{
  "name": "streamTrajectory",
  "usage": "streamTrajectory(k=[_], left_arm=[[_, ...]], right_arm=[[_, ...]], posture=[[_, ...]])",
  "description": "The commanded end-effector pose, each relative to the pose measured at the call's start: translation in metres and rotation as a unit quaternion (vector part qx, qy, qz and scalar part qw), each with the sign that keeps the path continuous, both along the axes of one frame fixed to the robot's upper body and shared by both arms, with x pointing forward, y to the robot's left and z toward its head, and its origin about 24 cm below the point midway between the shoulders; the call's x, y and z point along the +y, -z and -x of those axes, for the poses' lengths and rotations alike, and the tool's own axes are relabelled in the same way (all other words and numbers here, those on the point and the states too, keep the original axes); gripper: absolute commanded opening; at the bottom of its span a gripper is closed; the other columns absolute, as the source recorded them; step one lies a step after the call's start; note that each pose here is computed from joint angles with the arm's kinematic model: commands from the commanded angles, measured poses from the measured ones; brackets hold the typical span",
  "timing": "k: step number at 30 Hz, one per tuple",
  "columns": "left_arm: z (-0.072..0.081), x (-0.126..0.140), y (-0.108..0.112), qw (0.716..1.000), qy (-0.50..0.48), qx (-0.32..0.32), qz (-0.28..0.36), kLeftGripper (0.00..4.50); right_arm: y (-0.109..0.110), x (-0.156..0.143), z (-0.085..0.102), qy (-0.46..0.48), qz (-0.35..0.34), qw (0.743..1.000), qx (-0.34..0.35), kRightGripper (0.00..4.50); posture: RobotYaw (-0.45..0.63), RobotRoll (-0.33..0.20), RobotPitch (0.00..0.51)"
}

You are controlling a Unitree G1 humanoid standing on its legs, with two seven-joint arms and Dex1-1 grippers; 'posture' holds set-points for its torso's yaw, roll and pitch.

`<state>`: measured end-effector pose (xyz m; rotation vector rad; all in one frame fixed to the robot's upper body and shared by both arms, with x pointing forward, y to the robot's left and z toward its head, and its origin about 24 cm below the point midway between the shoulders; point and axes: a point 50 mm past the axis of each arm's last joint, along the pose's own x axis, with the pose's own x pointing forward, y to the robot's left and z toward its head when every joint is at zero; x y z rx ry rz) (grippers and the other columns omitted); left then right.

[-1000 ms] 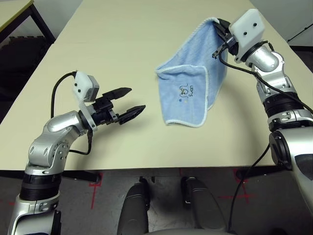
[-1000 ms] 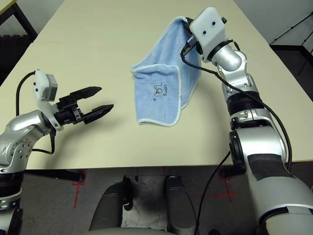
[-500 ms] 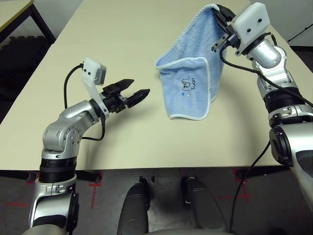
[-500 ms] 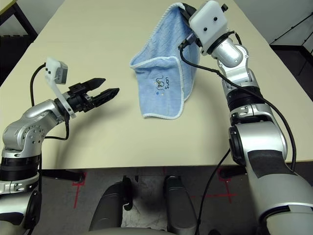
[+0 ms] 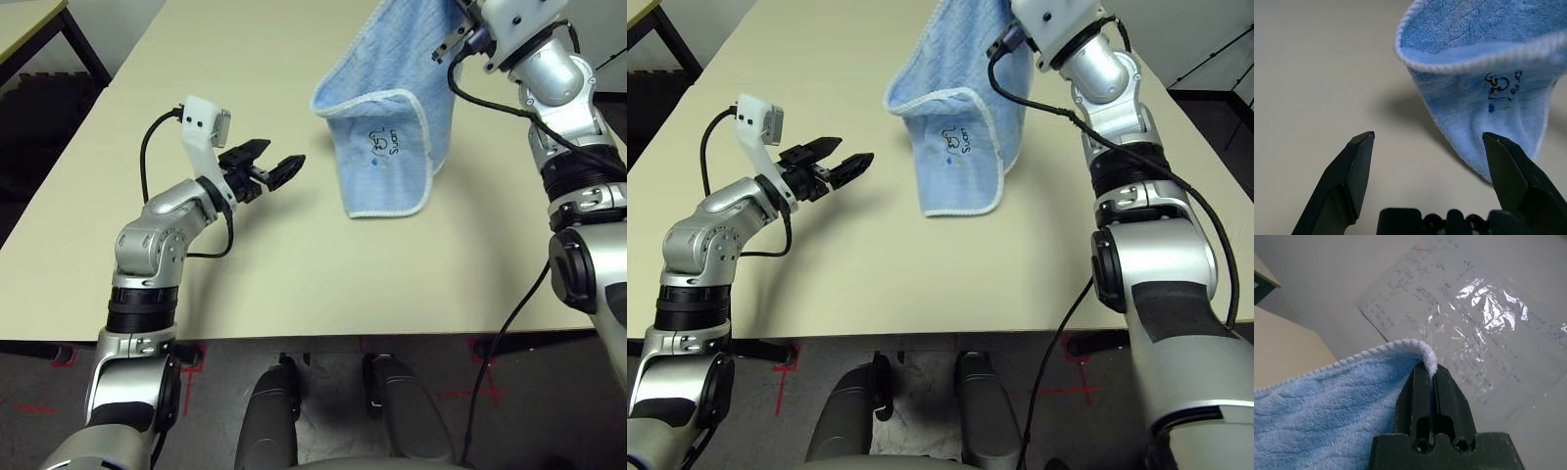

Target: Fold the towel and set it aside.

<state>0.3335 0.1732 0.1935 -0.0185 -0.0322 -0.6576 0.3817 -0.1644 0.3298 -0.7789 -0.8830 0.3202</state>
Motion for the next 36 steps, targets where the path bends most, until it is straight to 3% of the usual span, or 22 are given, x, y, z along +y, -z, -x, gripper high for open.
streamTrajectory(k=[1, 5, 10, 19, 23, 27, 36], left_arm=[[-0.005, -0.003, -0.002, 1.000, -0.002, -0.004, -0.005, 4.50], [-0.009, -0.007, -0.007, 1.000, 0.001, 0.008, -0.002, 4.50], [-0.010, -0.024, -0.007, 0.998, 0.018, 0.031, 0.051, 4.50], [-0.008, -0.061, 0.025, 0.985, 0.019, 0.147, 0.091, 4.50], [-0.008, -0.069, 0.032, 0.980, 0.021, 0.171, 0.098, 4.50], [-0.016, -0.076, 0.039, 0.971, 0.004, 0.205, 0.126, 4.50], [-0.036, -0.104, 0.044, 0.975, -0.003, 0.185, 0.126, 4.50]], right_arm=[[-0.008, 0.001, 0.002, -0.002, 0.006, 1.000, -0.016, 0.05], [-0.002, 0.003, 0.002, -0.010, 0.013, 1.000, -0.011, 0.05], [0.000, 0.003, 0.002, -0.013, 0.016, 1.000, -0.011, 0.05], [0.001, 0.000, 0.003, -0.009, 0.017, 1.000, -0.013, 0.05], [0.003, -0.002, 0.003, -0.010, 0.016, 1.000, -0.007, 0.05], [0.006, -0.002, 0.003, -0.013, 0.015, 1.000, -0.004, 0.05], [0.009, 0.000, 0.003, -0.017, 0.015, 1.000, -0.001, 0.05]], posture=[[-0.16, 0.000, 0.176], [-0.16, 0.000, 0.176], [-0.16, 0.000, 0.176], [-0.17, 0.000, 0.169], [-0.17, 0.000, 0.167], [-0.18, 0.000, 0.163], [-0.19, 0.000, 0.154]])
